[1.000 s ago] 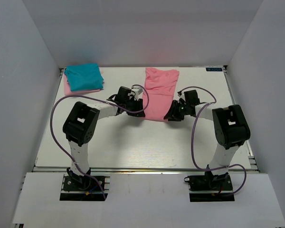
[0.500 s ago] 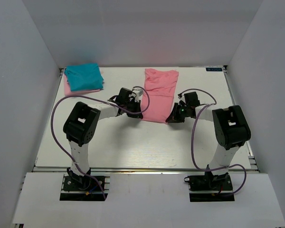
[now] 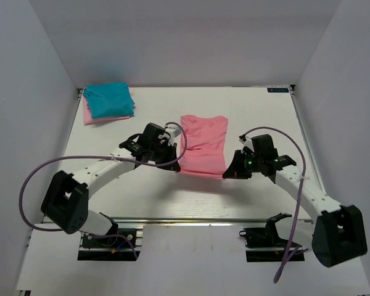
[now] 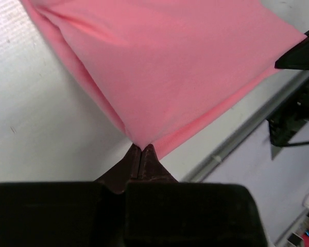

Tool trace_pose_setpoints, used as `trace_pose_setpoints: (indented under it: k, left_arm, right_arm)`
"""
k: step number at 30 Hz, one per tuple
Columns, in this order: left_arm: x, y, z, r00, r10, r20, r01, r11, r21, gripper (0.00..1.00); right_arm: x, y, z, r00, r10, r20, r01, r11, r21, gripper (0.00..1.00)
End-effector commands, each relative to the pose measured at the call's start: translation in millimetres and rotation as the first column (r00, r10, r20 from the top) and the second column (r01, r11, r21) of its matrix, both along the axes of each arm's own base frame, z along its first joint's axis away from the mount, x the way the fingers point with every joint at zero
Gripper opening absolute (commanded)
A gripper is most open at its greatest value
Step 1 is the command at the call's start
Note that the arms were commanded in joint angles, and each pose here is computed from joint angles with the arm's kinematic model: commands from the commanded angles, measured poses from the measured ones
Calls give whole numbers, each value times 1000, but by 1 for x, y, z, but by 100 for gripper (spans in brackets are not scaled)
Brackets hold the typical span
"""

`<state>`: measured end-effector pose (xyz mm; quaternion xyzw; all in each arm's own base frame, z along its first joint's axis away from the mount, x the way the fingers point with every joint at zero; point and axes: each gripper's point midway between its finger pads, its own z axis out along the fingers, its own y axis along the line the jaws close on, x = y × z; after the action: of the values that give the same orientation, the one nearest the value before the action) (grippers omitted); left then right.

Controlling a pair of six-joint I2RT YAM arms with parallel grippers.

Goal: Fold and stack the t-shirts
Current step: Grab one side of the 2/3 rectangular tshirt with both arms, then fold the long partially folded tshirt into a neat square

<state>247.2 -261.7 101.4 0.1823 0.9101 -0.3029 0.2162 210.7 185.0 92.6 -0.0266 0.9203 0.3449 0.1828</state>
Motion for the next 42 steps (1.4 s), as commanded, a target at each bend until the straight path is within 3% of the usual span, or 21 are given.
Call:
trace_pose_setpoints:
  k: [1,5,10,14,18,22,32,42]
  left_arm:
    - [-19,12,38,1000,10,-25,-10,1000,-2,0]
    - [-14,3,95,997,-11,72,17,997,-72,0]
    - [5,-6,115,992,8,126,3,996,-88,0]
    - [50,-6,122,978,133,160,-123,990,-73,0]
    - [90,-9,123,952,230,203,-228,973,-34,0]
    - [109,-11,113,945,265,195,-273,962,18,0]
    - [168,-14,102,904,346,250,-373,925,69,0]
    - [225,-26,75,894,379,240,-397,918,27,0]
  right_arm:
    - [-20,-10,29,1000,13,-3,-13,1000,-27,0]
    - [-21,-12,68,999,21,27,-21,1000,-20,0]
    - [1,-4,95,996,47,72,-46,999,-12,0]
    - [26,-1,85,999,24,23,-23,999,-43,0]
    - [45,12,92,999,48,16,-48,999,21,0]
    - [41,33,100,990,142,-2,-139,976,168,0]
    - [89,28,87,997,76,30,-80,979,188,0]
    - [139,17,66,998,50,49,-61,964,258,0]
